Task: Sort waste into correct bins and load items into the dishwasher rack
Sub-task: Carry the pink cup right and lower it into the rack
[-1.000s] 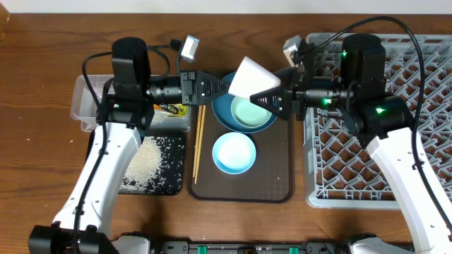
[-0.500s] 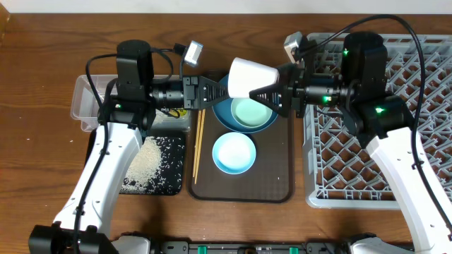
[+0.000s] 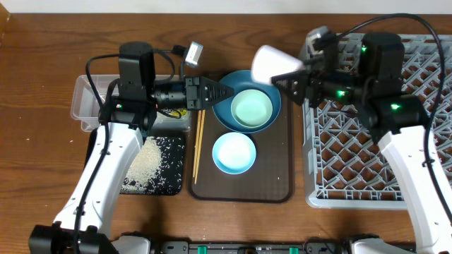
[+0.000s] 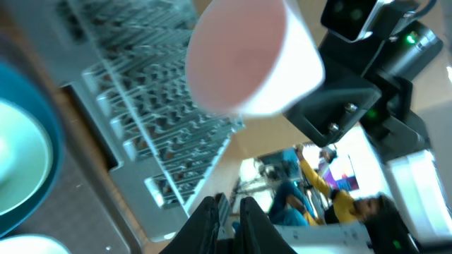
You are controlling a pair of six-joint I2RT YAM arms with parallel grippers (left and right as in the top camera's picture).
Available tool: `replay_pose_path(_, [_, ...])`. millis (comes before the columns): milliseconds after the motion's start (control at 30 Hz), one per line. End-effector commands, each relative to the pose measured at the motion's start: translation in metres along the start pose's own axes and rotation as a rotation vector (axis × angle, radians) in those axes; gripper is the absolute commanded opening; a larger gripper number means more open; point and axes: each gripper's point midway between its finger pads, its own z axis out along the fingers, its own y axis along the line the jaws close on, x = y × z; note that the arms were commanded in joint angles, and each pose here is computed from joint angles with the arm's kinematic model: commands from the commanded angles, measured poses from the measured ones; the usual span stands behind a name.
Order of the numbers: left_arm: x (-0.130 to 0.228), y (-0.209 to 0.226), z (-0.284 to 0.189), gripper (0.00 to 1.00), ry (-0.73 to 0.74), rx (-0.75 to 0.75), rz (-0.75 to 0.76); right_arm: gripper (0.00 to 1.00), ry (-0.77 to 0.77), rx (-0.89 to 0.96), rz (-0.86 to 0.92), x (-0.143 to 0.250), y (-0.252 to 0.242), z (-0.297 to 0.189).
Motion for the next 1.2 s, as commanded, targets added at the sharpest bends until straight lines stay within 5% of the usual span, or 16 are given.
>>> replay_pose_path(0, [-0.004,0.024,-0.001,0.15,-0.049,-0.125,-0.014,0.36,-0.046,0.485,0.074,-0.006,-0.089,-0.032])
replay_pose_path(100, [0.004,0.049,-0.006,0.15,-0.053,-0.250,-0.049,0.36,-0.079,0.816,0.148,-0.002,-0.141,-0.074])
replay_pose_path(233, [0.015,0.078,-0.015,0.15,-0.053,-0.410,-0.097,0.36,-0.094,0.926,0.165,-0.001,-0.159,-0.094])
replay_pose_path(567, [0.021,0.107,-0.031,0.15,-0.065,-0.593,-0.117,0.36,0.036,0.942,0.226,0.032,-0.198,-0.066])
replay_pose_path(1167, [0.022,0.111,-0.033,0.15,-0.063,-0.620,-0.113,0.37,0.132,0.833,0.146,0.052,-0.235,-0.010])
